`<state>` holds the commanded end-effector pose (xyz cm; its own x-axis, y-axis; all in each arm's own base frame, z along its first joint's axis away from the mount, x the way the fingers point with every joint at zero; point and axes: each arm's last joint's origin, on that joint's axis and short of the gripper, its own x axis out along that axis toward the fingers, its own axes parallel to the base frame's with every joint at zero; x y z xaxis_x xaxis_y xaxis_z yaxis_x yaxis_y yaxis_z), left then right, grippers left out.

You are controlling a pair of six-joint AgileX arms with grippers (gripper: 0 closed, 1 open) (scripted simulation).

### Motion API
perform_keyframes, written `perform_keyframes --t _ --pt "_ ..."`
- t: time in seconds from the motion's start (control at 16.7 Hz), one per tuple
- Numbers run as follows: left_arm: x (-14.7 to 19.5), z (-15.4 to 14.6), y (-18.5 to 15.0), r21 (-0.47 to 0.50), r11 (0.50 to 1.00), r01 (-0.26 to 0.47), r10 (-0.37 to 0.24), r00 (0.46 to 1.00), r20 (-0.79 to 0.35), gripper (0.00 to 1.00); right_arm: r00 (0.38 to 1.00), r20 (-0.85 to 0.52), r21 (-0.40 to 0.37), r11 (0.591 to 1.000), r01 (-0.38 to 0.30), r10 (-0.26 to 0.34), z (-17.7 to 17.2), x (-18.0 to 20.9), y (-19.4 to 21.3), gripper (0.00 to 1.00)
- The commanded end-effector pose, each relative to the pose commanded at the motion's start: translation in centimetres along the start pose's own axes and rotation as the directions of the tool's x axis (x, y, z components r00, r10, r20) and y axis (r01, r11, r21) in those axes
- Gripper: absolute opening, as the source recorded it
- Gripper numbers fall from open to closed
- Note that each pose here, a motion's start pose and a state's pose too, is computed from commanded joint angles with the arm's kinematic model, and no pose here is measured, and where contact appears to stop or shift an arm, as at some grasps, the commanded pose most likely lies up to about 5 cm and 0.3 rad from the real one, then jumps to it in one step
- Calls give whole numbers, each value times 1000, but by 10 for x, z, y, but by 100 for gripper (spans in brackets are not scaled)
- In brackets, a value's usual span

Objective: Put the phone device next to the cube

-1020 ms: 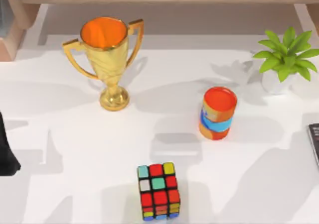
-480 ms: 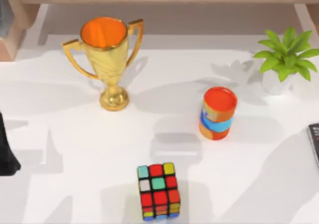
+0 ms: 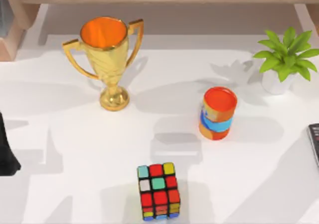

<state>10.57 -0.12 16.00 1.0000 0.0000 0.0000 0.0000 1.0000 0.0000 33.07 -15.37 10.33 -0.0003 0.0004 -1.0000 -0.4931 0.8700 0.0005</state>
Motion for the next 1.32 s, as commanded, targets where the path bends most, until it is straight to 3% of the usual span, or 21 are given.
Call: perform_keyframes --t 0.18,0.96,1.32 --pt "0 0 0 0 1000 0 0 1000 0 100 1000 0 0 1000 0 0 0 0 0 100" --pt "0 0 0 0 1000 0 0 1000 0 100 1000 0 0 1000 0 0 0 0 0 2" --pt "0 0 0 0 1000 0 0 1000 0 100 1000 0 0 1000 0 0 0 0 0 0"
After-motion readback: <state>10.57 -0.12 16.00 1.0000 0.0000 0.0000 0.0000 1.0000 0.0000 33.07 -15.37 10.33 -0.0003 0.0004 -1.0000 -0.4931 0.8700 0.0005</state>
